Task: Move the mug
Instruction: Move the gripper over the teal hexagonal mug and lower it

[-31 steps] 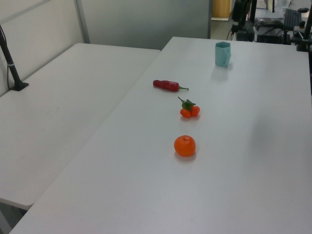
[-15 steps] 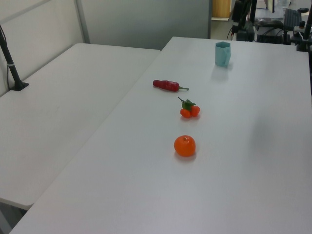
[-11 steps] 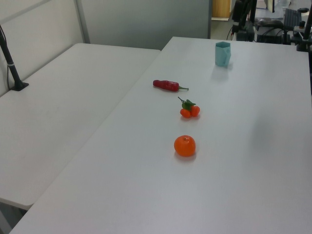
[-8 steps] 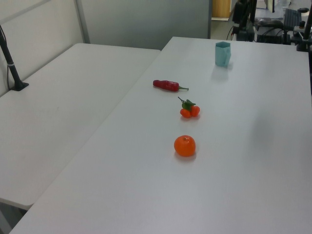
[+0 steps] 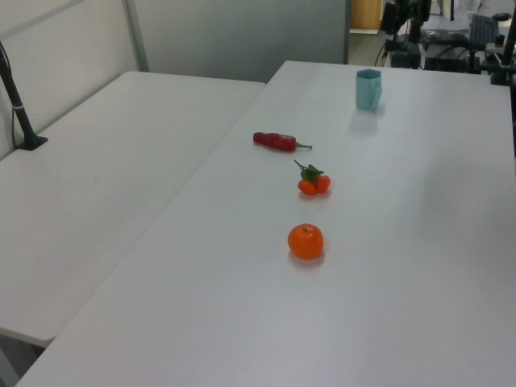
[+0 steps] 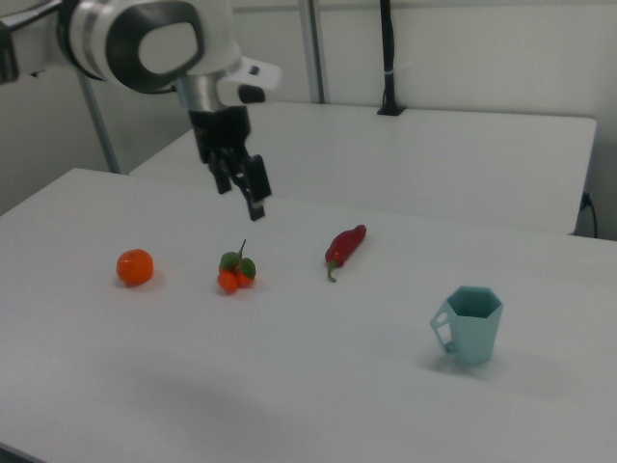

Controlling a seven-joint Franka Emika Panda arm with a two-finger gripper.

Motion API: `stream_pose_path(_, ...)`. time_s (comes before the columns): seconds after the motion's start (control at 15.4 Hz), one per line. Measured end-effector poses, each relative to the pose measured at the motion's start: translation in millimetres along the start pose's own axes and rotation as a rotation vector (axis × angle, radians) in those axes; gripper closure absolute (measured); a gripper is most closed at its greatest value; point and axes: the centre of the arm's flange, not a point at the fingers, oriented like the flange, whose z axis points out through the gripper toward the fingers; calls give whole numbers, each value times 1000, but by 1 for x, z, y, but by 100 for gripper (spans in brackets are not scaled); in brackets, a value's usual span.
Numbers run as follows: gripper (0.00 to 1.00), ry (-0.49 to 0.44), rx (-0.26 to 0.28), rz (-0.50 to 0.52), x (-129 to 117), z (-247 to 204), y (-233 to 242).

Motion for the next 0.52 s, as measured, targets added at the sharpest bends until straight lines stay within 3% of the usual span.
stream_pose_path(0.26, 0, 68, -14, 187, 42, 24, 65)
stream_pose_path(0.52, 0, 135, -27, 330, 65, 40, 118)
